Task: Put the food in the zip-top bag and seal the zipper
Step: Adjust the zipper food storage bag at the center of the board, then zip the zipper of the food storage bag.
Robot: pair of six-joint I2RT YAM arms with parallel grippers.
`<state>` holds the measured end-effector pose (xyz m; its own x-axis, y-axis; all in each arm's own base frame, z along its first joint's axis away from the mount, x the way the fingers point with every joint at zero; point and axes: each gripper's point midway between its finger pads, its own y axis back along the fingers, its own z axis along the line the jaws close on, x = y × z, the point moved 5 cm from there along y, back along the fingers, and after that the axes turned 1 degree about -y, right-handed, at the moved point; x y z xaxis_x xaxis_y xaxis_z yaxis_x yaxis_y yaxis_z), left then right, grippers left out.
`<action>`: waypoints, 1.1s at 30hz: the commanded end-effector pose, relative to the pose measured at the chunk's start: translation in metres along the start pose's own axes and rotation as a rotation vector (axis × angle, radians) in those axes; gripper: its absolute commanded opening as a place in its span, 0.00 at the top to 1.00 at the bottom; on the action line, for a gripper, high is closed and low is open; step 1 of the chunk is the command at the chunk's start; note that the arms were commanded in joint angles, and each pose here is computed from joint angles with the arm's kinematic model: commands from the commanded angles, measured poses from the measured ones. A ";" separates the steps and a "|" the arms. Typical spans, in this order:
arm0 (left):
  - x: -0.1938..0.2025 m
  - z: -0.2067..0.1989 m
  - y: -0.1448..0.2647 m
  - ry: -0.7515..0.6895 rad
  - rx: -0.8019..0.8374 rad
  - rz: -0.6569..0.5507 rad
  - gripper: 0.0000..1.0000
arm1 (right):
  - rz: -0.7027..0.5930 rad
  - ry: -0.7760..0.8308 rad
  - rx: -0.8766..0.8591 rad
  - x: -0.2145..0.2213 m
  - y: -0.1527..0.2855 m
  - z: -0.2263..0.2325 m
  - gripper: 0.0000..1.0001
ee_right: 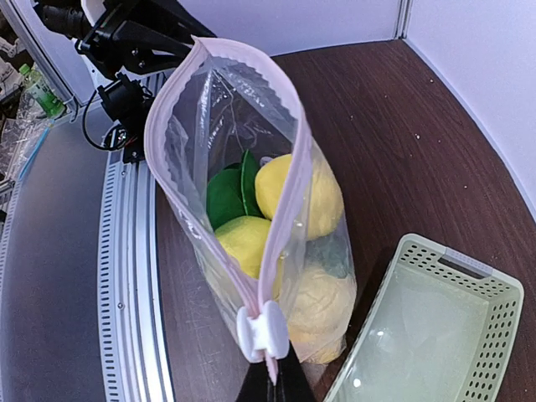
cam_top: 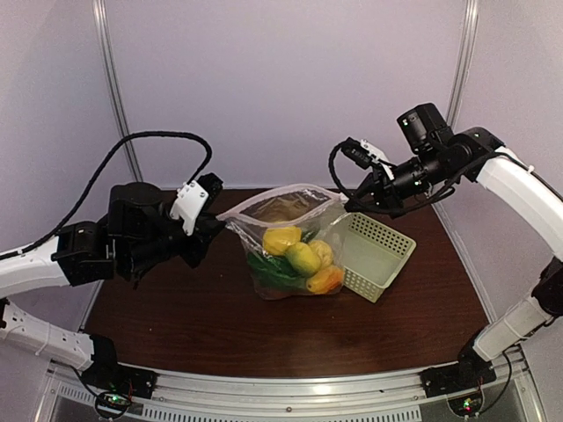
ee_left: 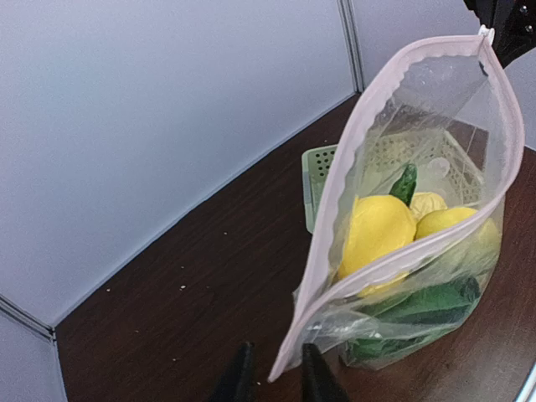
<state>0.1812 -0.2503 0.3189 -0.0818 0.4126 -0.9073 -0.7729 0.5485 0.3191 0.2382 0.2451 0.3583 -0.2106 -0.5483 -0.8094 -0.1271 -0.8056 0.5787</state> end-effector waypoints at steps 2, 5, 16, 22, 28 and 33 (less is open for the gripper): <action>-0.036 -0.011 0.003 -0.061 0.186 -0.137 0.43 | 0.010 -0.064 0.009 0.002 0.001 -0.002 1.00; -0.074 -0.026 -0.002 -0.067 0.291 -0.274 0.31 | 0.016 -0.099 -0.002 0.003 -0.003 -0.004 1.00; -0.156 -0.085 -0.086 -0.064 0.507 -0.308 0.26 | 0.012 -0.106 -0.001 0.001 -0.001 -0.003 1.00; -0.156 -0.087 -0.105 0.002 0.600 -0.289 0.35 | 0.003 -0.089 -0.005 0.000 0.002 0.000 1.00; -0.153 -0.090 -0.111 0.032 0.721 -0.264 0.44 | -0.002 -0.081 -0.001 0.001 0.004 0.002 1.00; -0.148 -0.100 -0.119 0.027 0.793 -0.220 0.50 | -0.001 -0.086 -0.002 0.002 0.003 0.002 1.00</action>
<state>0.2306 -0.4396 0.3887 0.0250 0.2209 -0.9750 -0.2042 0.9558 0.2114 0.2403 0.2460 0.3497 -0.3115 -0.5469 -0.7771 -0.1104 -0.7914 0.6013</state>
